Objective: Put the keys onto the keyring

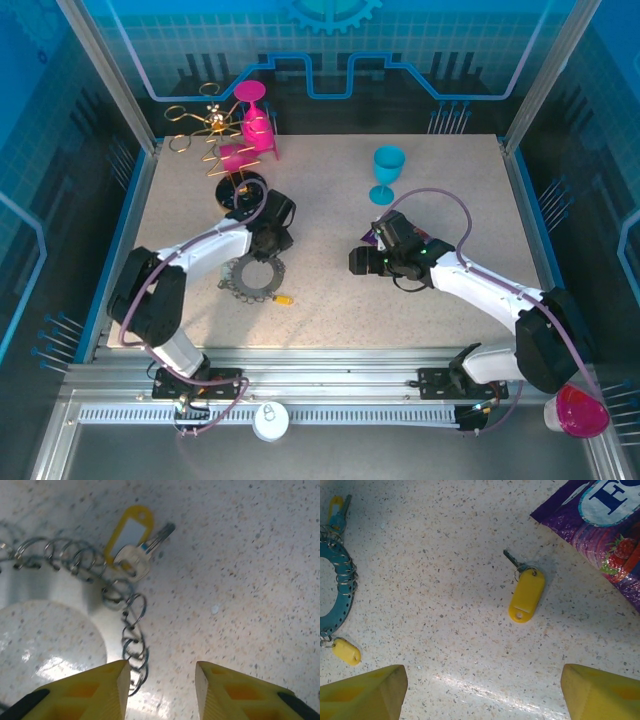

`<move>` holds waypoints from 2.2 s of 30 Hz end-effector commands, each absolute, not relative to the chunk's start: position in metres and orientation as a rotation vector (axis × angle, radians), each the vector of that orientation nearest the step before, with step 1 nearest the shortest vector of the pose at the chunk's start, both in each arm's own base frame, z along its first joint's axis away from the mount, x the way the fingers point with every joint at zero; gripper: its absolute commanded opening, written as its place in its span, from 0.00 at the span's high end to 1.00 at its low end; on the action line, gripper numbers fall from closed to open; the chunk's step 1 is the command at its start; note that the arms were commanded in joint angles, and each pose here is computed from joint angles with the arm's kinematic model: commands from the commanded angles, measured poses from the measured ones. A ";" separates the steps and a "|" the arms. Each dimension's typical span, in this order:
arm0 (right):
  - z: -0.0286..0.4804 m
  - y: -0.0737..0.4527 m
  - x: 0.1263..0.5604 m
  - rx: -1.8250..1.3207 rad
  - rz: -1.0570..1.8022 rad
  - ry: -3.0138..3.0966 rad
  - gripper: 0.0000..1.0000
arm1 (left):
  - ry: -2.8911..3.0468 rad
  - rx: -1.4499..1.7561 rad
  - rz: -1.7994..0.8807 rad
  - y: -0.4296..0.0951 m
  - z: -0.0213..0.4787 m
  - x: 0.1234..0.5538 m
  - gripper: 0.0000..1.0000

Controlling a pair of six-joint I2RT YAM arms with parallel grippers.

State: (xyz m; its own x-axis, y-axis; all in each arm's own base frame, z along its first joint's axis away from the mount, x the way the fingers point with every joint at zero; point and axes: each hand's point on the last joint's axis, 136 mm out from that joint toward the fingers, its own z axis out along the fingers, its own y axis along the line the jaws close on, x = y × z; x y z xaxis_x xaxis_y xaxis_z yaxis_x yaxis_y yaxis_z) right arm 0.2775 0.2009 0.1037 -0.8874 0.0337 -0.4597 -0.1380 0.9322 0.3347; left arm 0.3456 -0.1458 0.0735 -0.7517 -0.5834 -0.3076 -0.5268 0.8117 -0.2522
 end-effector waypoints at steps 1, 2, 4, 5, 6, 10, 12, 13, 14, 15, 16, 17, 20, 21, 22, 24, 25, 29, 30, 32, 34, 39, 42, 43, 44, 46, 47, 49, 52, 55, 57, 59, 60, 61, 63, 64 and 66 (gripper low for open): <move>0.109 0.203 0.280 -0.071 0.483 2.610 0.19 | 2.689 -0.682 -0.068 -0.139 0.067 0.347 0.62; 0.108 0.202 0.280 -0.068 0.483 2.609 0.19 | 2.705 -0.645 -0.041 -0.139 0.065 0.347 0.62; 0.107 0.201 0.279 -0.063 0.480 2.611 0.19 | 2.735 -0.574 0.020 -0.136 0.060 0.348 0.64; 0.107 0.201 0.279 -0.063 0.481 2.611 0.19 | 2.740 -0.549 0.041 -0.135 0.058 0.348 0.64; 0.107 0.201 0.279 -0.061 0.481 2.609 0.19 | 2.746 -0.519 0.063 -0.133 0.057 0.349 0.64; 0.104 0.202 0.280 -0.060 0.479 2.615 0.19 | 2.775 -0.435 0.114 -0.134 0.050 0.353 0.67; 0.104 0.203 0.281 -0.062 0.480 2.618 0.19 | 2.788 -0.417 0.119 -0.135 0.047 0.355 0.69; 0.105 0.204 0.281 -0.064 0.481 2.618 0.19 | 2.793 -0.408 0.123 -0.136 0.045 0.355 0.69; 0.105 0.204 0.282 -0.063 0.481 2.618 0.19 | 2.797 -0.400 0.130 -0.136 0.044 0.355 0.69; 0.105 0.204 0.282 -0.063 0.480 2.619 0.20 | 2.799 -0.394 0.139 -0.135 0.043 0.356 0.70; 0.105 0.204 0.282 -0.064 0.481 2.617 0.20 | 2.801 -0.389 0.151 -0.134 0.042 0.357 0.70; 0.105 0.204 0.282 -0.061 0.481 2.618 0.20 | 2.802 -0.383 0.156 -0.135 0.042 0.357 0.71; 0.105 0.203 0.281 -0.059 0.479 2.619 0.20 | 2.806 -0.366 0.168 -0.134 0.039 0.359 0.74; 0.105 0.203 0.281 -0.057 0.481 2.617 0.20 | 2.810 -0.364 0.172 -0.134 0.038 0.359 0.75; 0.105 0.203 0.281 -0.056 0.479 2.618 0.20 | 2.811 -0.363 0.175 -0.134 0.037 0.359 0.78; 0.106 0.203 0.281 -0.054 0.479 2.615 0.20 | 2.814 -0.358 0.184 -0.134 0.035 0.359 0.79; 0.106 0.203 0.281 -0.053 0.479 2.614 0.20 | 2.815 -0.355 0.187 -0.133 0.034 0.359 0.79; 0.107 0.203 0.282 -0.050 0.480 2.613 0.21 | 2.825 -0.353 0.199 -0.132 0.031 0.358 0.79; 0.107 0.203 0.282 -0.048 0.480 2.612 0.21 | 2.824 -0.352 0.202 -0.132 0.030 0.358 0.79; 0.107 0.203 0.282 -0.047 0.480 2.612 0.21 | 2.825 -0.345 0.206 -0.132 0.030 0.358 0.80; 0.106 0.202 0.281 -0.045 0.479 2.615 0.21 | 2.826 -0.343 0.212 -0.131 0.029 0.358 0.82; 0.108 0.202 0.281 -0.042 0.479 2.609 0.22 | 2.822 -0.336 0.218 -0.131 0.030 0.358 0.87; 0.108 0.201 0.282 -0.041 0.477 2.608 0.22 | 2.815 -0.325 0.223 -0.130 0.031 0.360 0.93; 0.108 0.201 0.282 -0.039 0.475 2.607 0.22 | 2.810 -0.320 0.225 -0.130 0.032 0.360 0.94; 0.110 0.201 0.282 -0.041 0.477 2.604 0.22 | 2.805 -0.317 0.226 -0.129 0.034 0.361 0.96; 0.111 0.201 0.282 -0.043 0.474 2.599 0.22 | 2.785 -0.306 0.235 -0.127 0.040 0.363 1.00; 0.113 0.200 0.282 -0.043 0.472 2.597 0.22 | 2.770 -0.299 0.234 -0.127 0.044 0.364 1.00; 0.116 0.199 0.282 -0.052 0.466 2.590 0.22 | 2.720 -0.272 0.220 -0.125 0.059 0.367 1.00; 0.123 0.197 0.280 -0.065 0.465 2.574 0.21 | 2.638 -0.188 0.147 -0.129 0.085 0.370 1.00; 0.131 0.196 0.279 -0.088 0.482 2.551 0.21 | 2.567 -0.030 0.047 -0.138 0.110 0.368 1.00; 0.138 0.195 0.278 -0.115 0.494 2.534 0.21 | 2.516 0.093 -0.024 -0.147 0.126 0.365 1.00; 0.145 0.192 0.277 -0.139 0.504 2.517 0.21 | 2.453 0.234 -0.111 -0.158 0.143 0.359 1.00; 0.149 0.190 0.276 -0.156 0.509 2.508 0.21 | 2.417 0.308 -0.161 -0.165 0.151 0.355 1.00; 0.154 0.188 0.276 -0.175 0.514 2.490 0.22 | 2.371 0.391 -0.207 -0.172 0.160 0.351 1.00; 0.164 0.181 0.275 -0.218 0.507 2.456 0.22 | 2.270 0.541 -0.299 -0.186 0.177 0.340 1.00; 0.180 0.181 0.279 -0.249 0.512 2.409 0.23 | 2.209 0.614 -0.342 -0.193 0.186 0.334 1.00; 0.198 0.177 0.281 -0.327 0.503 2.342 0.23 | 2.083 0.757 -0.416 -0.207 0.202 0.322 1.00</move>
